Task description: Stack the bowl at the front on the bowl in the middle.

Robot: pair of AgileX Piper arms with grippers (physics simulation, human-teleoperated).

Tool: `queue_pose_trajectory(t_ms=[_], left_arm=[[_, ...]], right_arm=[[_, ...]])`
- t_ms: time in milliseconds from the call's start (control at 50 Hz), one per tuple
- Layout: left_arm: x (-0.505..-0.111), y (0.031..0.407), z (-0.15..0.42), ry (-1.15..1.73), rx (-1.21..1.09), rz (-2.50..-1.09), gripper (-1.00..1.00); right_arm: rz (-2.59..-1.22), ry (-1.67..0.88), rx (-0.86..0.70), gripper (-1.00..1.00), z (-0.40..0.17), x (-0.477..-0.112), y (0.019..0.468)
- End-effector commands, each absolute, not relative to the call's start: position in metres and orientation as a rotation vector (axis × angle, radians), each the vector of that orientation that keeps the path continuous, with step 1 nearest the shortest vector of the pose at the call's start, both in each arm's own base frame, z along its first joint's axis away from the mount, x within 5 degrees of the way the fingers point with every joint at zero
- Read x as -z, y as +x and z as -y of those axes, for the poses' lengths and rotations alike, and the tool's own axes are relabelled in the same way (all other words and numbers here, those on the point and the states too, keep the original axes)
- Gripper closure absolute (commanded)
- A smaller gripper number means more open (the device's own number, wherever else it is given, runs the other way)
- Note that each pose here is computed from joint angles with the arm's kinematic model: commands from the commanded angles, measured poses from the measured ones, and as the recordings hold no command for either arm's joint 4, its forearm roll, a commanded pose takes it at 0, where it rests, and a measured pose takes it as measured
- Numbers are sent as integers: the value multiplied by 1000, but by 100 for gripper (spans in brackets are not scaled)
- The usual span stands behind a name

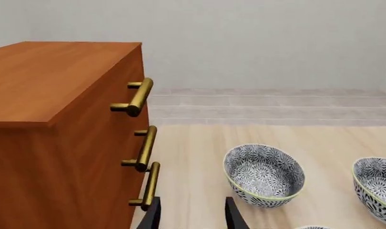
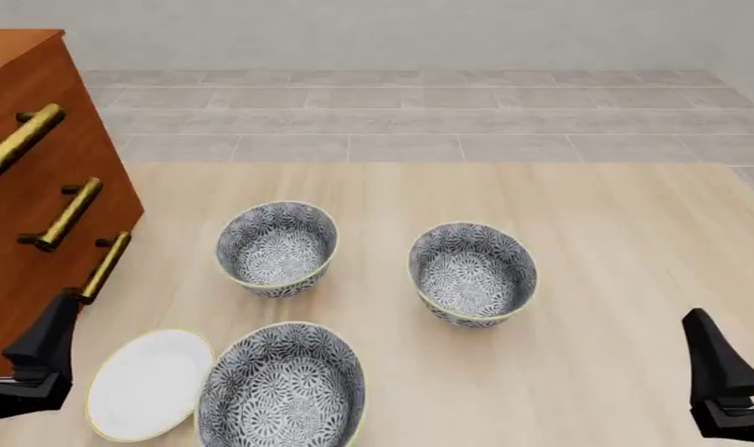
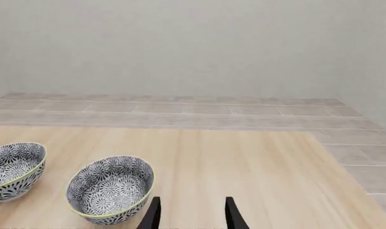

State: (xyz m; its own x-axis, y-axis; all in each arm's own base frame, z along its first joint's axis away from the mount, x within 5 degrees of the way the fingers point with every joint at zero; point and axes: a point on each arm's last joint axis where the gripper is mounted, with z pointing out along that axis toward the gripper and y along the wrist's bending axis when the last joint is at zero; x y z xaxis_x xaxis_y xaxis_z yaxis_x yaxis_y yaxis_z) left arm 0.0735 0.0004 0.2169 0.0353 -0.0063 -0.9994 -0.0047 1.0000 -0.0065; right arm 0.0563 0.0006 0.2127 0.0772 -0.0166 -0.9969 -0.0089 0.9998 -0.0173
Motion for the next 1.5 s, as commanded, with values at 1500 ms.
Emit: queue_pose_trajectory(t_ms=[1500], left_arm=[[-230, 274, 58, 64, 210, -2134, -100]], right_arm=[[-1532, -46, -11, -100, -2, -211, 63]])
